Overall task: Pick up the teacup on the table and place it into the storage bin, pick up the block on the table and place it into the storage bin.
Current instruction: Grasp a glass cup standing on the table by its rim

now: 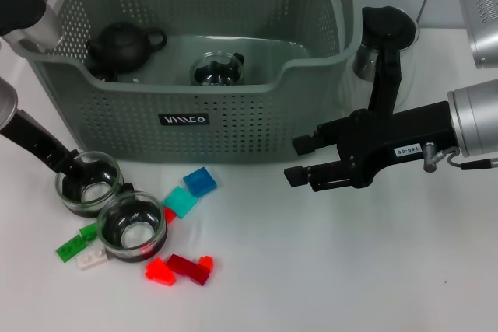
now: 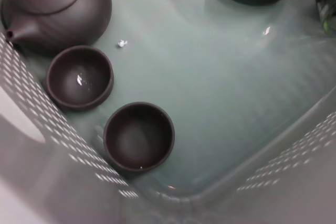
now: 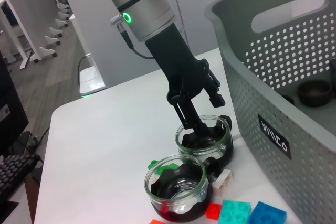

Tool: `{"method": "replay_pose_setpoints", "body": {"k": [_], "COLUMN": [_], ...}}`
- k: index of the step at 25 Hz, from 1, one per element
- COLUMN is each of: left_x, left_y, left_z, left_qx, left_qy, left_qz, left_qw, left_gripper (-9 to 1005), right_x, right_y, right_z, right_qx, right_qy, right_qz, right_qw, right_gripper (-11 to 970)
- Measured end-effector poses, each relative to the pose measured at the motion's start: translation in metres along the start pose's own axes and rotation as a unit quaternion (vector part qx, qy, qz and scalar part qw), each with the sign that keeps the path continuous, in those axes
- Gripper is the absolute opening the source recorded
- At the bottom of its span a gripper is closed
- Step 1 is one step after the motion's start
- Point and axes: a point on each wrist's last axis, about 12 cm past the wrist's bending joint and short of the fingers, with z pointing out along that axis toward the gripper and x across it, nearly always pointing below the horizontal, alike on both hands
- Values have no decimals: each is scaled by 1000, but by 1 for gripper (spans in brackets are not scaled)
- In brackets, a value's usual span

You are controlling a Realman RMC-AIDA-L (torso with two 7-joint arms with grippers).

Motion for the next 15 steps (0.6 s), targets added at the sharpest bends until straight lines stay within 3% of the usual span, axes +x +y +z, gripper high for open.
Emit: {"method": "replay_pose_setpoints", "body": {"k": [15], "left_x": [5], "left_y": [-4], "left_z": [6], "left_qx": [4], "left_qy": [15], "left_qz": [10], "left_qw": [1000], "left_gripper": [792], "right_x": [1], "right_y": [0], "right_z": [1], "right_qx": [-1], "right_qy": [2], "right_qz": [0], "right_qw": [1000], "right_gripper": [610]}}
